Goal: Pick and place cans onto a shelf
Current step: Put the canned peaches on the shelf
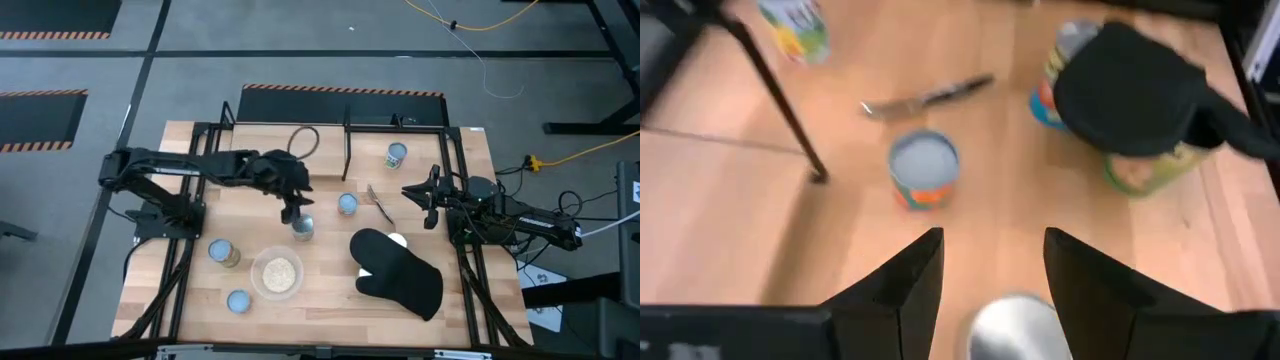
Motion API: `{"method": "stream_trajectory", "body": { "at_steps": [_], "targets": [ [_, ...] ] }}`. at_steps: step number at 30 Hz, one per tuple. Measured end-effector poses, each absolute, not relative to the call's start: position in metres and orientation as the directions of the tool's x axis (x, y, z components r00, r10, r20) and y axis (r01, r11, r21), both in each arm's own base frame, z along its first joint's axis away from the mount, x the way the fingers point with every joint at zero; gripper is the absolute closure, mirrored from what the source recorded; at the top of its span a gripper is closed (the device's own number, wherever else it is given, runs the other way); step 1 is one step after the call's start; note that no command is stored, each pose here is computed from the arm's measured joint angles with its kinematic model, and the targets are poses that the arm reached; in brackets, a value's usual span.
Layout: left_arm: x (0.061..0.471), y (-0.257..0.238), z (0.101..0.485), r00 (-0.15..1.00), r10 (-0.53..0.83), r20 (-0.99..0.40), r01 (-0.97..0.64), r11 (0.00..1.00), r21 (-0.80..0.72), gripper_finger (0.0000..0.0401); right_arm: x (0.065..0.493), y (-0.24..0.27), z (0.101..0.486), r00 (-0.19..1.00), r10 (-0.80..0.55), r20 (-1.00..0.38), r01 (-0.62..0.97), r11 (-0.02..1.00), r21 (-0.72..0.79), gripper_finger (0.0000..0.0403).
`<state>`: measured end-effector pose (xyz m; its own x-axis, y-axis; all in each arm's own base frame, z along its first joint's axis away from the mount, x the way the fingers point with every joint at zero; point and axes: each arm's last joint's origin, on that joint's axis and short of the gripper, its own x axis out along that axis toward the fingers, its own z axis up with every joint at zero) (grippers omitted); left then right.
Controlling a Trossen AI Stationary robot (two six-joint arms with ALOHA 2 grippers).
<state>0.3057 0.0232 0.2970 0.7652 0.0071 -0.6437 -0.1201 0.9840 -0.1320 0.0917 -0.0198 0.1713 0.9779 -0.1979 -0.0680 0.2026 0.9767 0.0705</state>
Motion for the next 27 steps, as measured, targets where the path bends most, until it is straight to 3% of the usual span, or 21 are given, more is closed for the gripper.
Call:
{"method": "stream_trajectory", "body": {
  "at_steps": [14, 27],
  "targets": [
    [0.328, 0.022, 0.249, 0.622, -0.042, -0.782, -0.12, 0.982, -0.148, 0.0234, 0.092, -0.02, 0.171, 0.978, -0.198, -0.068, 0.198, 0.98, -0.007, 0.0339],
    [0.323, 0.023, 0.234, 0.51, 0.0, -0.86, -0.165, 0.981, -0.098, 0.0234, 0.092, -0.02, 0.171, 0.978, -0.198, -0.068, 0.198, 0.98, -0.007, 0.0339]
  ]
}}
